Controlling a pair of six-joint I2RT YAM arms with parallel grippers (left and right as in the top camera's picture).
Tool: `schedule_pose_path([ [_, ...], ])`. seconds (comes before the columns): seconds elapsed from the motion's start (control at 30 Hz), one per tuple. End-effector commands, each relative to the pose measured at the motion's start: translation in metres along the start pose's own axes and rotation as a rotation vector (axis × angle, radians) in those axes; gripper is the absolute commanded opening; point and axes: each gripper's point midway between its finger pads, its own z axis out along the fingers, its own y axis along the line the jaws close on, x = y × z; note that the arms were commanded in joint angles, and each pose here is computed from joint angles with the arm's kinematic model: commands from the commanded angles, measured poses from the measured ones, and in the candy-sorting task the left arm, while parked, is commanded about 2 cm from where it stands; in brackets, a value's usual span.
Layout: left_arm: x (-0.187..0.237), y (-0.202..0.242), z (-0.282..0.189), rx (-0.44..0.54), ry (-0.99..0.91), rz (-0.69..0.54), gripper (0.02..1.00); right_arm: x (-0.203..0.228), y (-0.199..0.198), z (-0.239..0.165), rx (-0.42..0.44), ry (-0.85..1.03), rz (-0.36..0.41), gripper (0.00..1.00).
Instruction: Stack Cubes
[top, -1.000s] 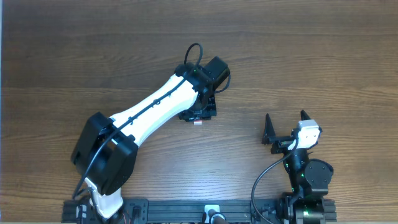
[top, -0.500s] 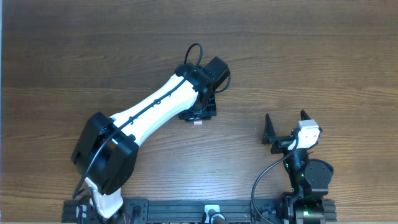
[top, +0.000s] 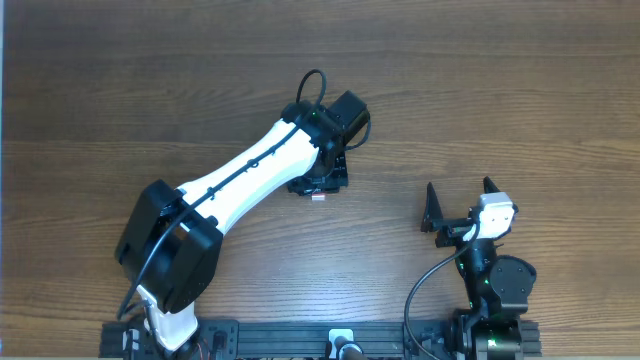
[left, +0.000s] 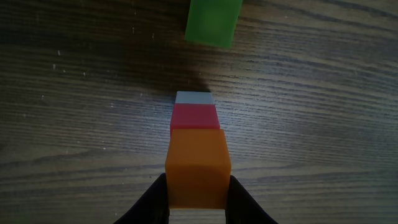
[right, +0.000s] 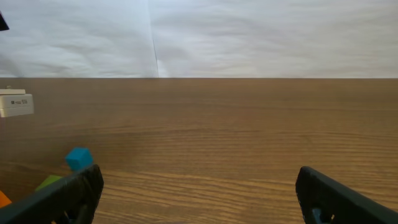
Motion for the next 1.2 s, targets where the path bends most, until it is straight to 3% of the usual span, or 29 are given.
schedule_pose_path([
  [0.03, 0.0023, 0.0063, 0.0087, -0.029, 0.023, 0.005, 0.183, 0.0022, -0.0006, 0.0, 0.001, 0.004, -0.007, 0.993],
  [1.2, -0.0011, 0.0082, 0.0117, -0.046, 0.009, 0.005, 0.229, 0.0022, -0.0006, 0.0, 0.001, 0.004, -0.007, 0.993],
])
